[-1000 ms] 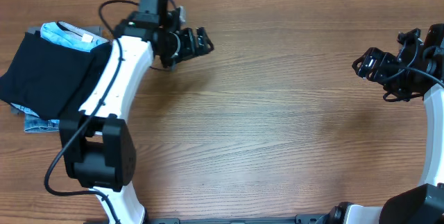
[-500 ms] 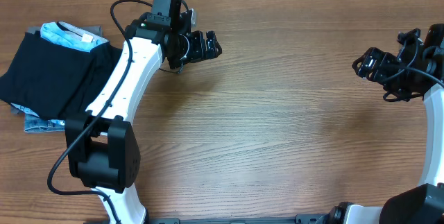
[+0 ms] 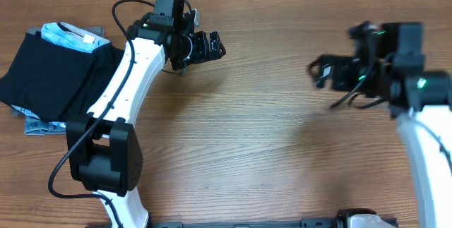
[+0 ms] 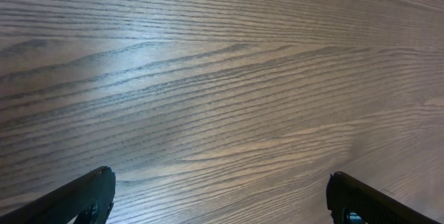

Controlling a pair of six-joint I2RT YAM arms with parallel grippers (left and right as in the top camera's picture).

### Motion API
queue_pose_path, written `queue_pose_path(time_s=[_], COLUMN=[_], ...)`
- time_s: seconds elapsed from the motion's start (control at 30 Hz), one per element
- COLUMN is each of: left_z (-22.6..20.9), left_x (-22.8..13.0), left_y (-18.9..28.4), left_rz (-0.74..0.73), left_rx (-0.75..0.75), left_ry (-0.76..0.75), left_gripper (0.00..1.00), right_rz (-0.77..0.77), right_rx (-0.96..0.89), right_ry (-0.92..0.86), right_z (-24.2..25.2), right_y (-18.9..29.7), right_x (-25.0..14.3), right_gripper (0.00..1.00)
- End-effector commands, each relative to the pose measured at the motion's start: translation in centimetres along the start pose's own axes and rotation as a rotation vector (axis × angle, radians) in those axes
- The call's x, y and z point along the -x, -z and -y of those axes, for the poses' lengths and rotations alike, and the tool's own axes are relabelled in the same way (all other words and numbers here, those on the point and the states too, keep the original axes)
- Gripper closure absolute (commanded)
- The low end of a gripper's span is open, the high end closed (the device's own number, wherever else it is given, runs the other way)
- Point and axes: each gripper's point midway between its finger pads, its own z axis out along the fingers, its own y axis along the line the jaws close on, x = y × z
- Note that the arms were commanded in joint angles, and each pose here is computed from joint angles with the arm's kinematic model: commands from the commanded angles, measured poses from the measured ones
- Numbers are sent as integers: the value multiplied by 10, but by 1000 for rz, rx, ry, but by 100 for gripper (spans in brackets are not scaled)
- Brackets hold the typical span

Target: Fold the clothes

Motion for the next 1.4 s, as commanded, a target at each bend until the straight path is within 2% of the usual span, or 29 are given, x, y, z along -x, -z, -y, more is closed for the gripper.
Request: queue_pose_path(time_s=[0.0, 0.13, 0.33, 0.47, 0.63, 0.77, 0.93, 1.37], left_z=[13, 13, 13, 13, 13, 13, 13, 13], left_x=[11, 11, 11, 11, 11, 11, 11, 11], left_y=[19, 19, 19, 19, 19, 19, 19, 19], left_rz=[53, 53, 53, 53, 53, 53, 54, 53], left_rx=[-13, -13, -13, -13, -13, -13, -12, -13], left_ry=[-27, -27, -27, -27, -27, -27, -26, -27], left_gripper=[0, 0, 0, 0, 0, 0, 0, 0], right_rz=[90, 252, 495, 642, 745, 794, 833, 1025], right_rx=[141, 137, 197, 185, 182, 144, 112, 94], right_ry=[184, 351, 391, 388, 386, 372, 361, 394], right_z=[-73, -97, -97, -84, -77, -67, -53, -28], right_y=[42, 96, 178, 214, 230, 226, 197, 112], right_x=[-13, -24, -59, -86, -116, -129, -134, -90], right_gripper=[0, 0, 0, 0, 0, 0, 0, 0])
